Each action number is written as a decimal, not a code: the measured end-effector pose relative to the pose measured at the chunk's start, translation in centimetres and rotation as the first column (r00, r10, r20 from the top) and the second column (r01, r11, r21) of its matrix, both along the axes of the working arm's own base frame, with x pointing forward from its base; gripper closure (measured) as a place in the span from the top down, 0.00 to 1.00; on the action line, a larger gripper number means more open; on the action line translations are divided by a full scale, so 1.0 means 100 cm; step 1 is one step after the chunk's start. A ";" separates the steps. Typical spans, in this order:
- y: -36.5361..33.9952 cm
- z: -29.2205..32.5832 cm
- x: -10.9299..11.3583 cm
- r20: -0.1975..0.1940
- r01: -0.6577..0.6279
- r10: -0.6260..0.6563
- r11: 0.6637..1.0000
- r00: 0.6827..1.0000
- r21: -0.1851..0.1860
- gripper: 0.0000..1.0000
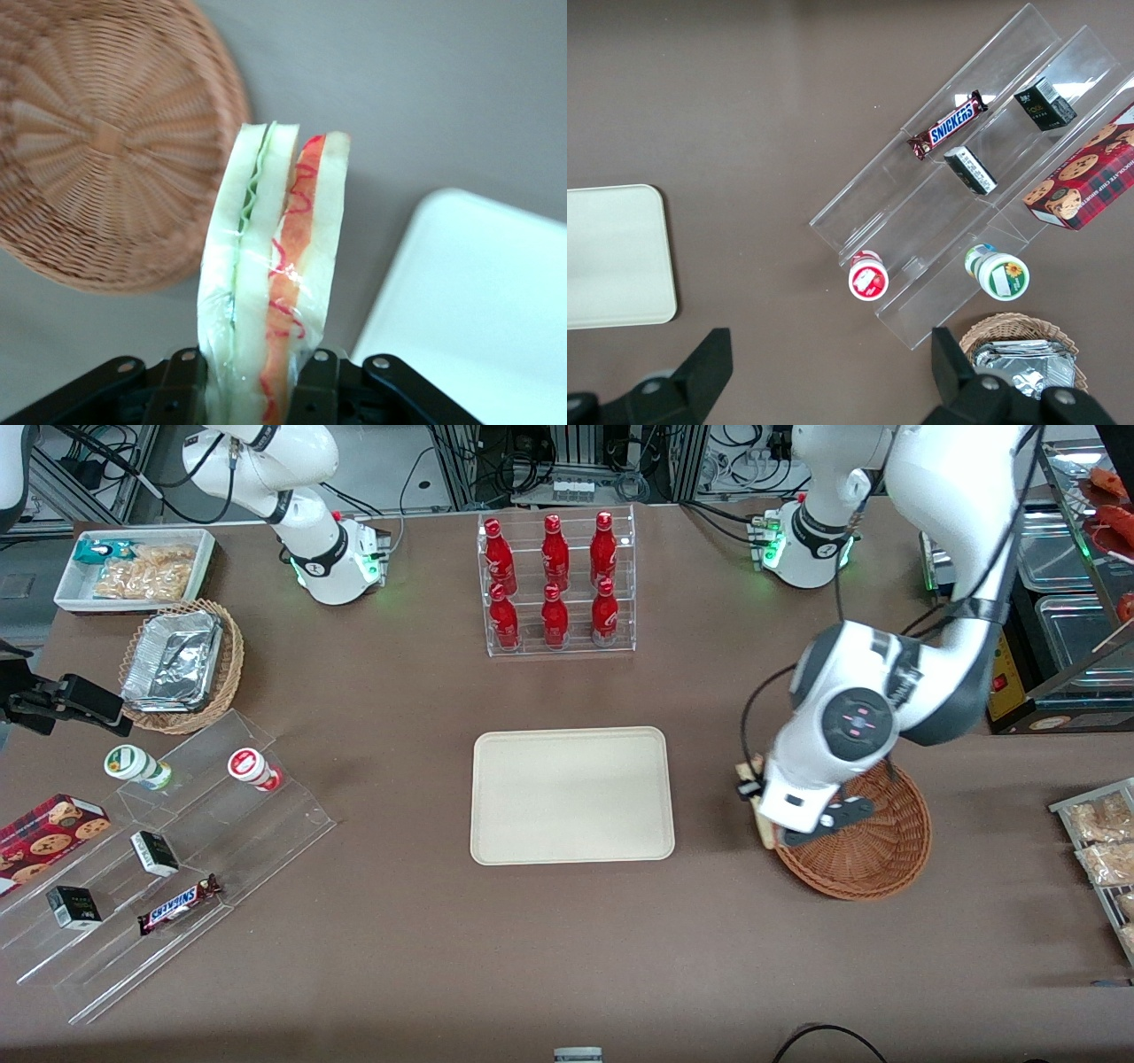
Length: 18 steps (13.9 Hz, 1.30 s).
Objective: Place sandwich from basket to tray
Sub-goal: 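Lift the sandwich and carry it toward the cream tray, then lower the sandwich onto the tray and open the left gripper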
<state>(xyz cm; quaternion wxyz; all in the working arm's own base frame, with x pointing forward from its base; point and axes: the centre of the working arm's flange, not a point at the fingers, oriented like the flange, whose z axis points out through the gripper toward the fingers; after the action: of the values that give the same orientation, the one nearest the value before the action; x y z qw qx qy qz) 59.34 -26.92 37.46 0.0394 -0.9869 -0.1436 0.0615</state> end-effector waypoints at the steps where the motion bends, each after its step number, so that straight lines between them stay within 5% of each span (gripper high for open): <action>1: -0.030 -0.007 -0.010 -0.008 0.043 -0.043 0.999 0.999 -0.003 0.22; 7: -0.192 -0.076 -0.053 -0.041 0.109 -0.111 0.993 0.993 -0.034 0.19; 13: -0.239 -0.119 -0.050 -0.027 0.079 -0.082 0.992 0.996 -0.093 0.15; 18: -0.240 -0.141 -0.047 -0.035 0.068 -0.071 0.993 0.997 -0.095 0.19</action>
<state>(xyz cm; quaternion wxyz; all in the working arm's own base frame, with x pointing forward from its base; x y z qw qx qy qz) 54.63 -50.90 23.36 -0.0021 -0.9907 -0.1054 0.0856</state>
